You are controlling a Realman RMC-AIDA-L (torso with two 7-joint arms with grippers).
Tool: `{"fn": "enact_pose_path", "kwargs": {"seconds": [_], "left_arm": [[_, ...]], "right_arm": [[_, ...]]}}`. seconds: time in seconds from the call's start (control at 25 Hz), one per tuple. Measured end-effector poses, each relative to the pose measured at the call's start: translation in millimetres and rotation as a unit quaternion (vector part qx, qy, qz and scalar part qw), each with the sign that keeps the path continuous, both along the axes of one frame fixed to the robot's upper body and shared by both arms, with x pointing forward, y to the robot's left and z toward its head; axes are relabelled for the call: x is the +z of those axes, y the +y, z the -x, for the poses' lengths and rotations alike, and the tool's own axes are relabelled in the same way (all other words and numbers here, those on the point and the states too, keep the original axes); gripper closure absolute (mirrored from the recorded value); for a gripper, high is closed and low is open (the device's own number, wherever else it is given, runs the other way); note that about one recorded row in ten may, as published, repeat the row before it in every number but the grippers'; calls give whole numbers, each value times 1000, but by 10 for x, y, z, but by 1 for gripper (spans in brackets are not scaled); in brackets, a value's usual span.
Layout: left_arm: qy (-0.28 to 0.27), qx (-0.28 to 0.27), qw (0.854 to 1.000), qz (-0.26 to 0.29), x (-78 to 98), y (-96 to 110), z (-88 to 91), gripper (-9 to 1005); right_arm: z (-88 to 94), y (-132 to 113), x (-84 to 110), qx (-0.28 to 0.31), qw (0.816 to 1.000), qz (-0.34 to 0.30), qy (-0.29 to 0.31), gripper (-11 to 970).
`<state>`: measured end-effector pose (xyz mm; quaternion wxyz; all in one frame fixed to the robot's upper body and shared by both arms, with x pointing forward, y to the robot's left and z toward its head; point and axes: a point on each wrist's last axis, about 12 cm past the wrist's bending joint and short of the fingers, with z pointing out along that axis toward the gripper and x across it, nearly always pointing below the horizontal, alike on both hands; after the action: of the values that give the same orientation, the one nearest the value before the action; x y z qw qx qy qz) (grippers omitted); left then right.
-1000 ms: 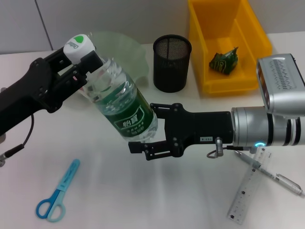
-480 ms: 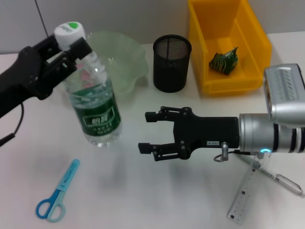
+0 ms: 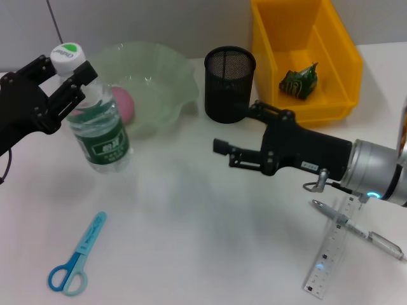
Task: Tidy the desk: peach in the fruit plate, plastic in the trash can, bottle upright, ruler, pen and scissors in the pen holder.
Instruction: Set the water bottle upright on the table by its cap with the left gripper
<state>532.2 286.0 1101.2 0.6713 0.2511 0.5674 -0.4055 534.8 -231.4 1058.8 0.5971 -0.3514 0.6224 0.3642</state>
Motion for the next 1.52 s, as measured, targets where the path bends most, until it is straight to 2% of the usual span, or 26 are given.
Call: {"fn": "enact_pose_path", "kwargs": {"seconds": [0.12,0.16,0.24,0.32,0.36,0.64,1.52], "left_arm": [[-4,20,1000,-13,-39,15,-8,542],[-6,57,998,-35,-116,29,-32,542],[-2,78,996,-46,-169,29,-53,541],[-2,78,996,-46,-169,29,-53,541],[13,113,992,-50,-263,17,-91,541],[35,176,982,-51,-371,48,-152,541],[61,190,977,-71,-472,-4,-194,539]], "right_arm": [[6,-57,-8,-22,1000,-8,0,127],[8,-69,-9,-26,1000,-9,0,127],[6,-83,-15,-31,999,-9,1,127],[5,-84,-18,-32,999,-9,2,127],[5,-87,-21,-33,999,-8,3,127],[4,-99,-38,-38,999,-5,8,127],[-25,-60,-35,-30,999,1,14,127]]}}
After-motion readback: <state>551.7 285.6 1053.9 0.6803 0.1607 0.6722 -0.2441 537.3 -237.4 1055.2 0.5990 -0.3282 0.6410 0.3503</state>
